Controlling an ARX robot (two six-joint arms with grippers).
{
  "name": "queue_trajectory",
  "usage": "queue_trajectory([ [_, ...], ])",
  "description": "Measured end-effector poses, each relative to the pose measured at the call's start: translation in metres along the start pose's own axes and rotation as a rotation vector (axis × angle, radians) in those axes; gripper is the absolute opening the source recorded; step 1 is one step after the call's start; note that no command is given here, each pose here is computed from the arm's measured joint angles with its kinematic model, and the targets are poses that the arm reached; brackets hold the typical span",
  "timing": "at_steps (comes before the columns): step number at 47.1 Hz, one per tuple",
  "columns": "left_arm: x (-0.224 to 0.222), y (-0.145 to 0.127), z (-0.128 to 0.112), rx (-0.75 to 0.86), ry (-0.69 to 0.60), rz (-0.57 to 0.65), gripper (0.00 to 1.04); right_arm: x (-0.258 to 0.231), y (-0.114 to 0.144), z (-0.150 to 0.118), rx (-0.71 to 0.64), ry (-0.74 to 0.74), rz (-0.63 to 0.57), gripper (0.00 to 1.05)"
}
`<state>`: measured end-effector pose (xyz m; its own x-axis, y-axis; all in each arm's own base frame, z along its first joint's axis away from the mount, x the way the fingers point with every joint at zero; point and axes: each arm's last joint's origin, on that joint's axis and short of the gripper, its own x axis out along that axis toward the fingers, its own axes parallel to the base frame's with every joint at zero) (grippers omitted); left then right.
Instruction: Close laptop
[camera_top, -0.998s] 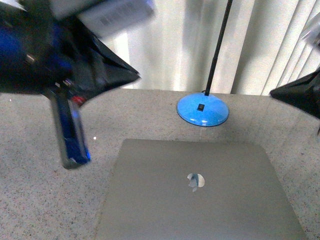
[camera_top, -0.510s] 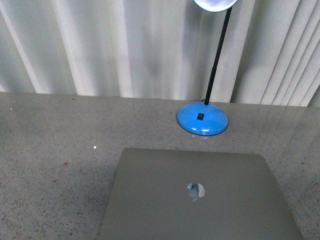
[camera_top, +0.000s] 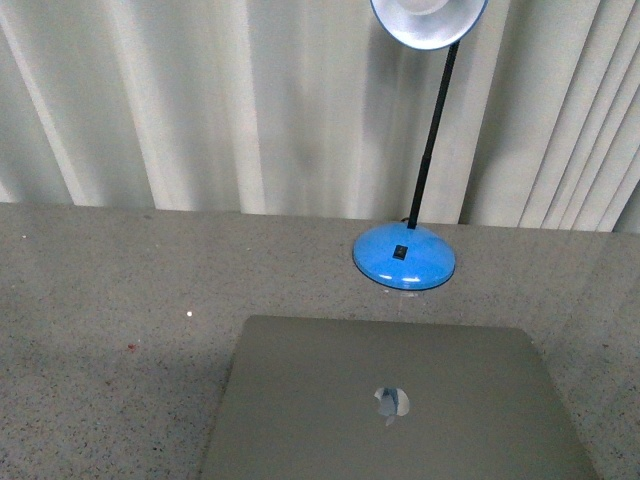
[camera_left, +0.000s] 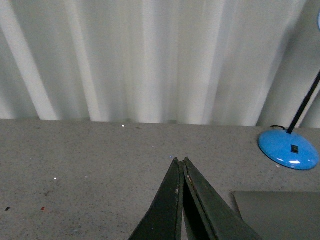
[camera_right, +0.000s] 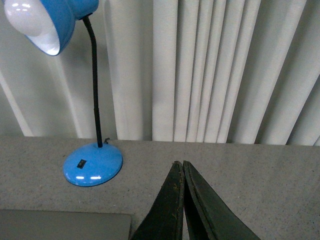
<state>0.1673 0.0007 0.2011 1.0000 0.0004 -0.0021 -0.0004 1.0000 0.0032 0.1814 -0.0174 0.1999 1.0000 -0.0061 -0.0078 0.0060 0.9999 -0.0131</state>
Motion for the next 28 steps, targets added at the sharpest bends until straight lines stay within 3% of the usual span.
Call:
queue_trajectory([
  [13, -0.022, -0.001, -0.017, -0.001, 0.004, 0.0, 0.04, -0.026, 0.017, -0.016, 0.001, 0.002, 0.007, 0.03],
  [28, -0.038, -0.001, -0.026, -0.002, 0.003, 0.0, 0.04, -0.045, 0.017, -0.026, 0.002, 0.001, 0.006, 0.03],
])
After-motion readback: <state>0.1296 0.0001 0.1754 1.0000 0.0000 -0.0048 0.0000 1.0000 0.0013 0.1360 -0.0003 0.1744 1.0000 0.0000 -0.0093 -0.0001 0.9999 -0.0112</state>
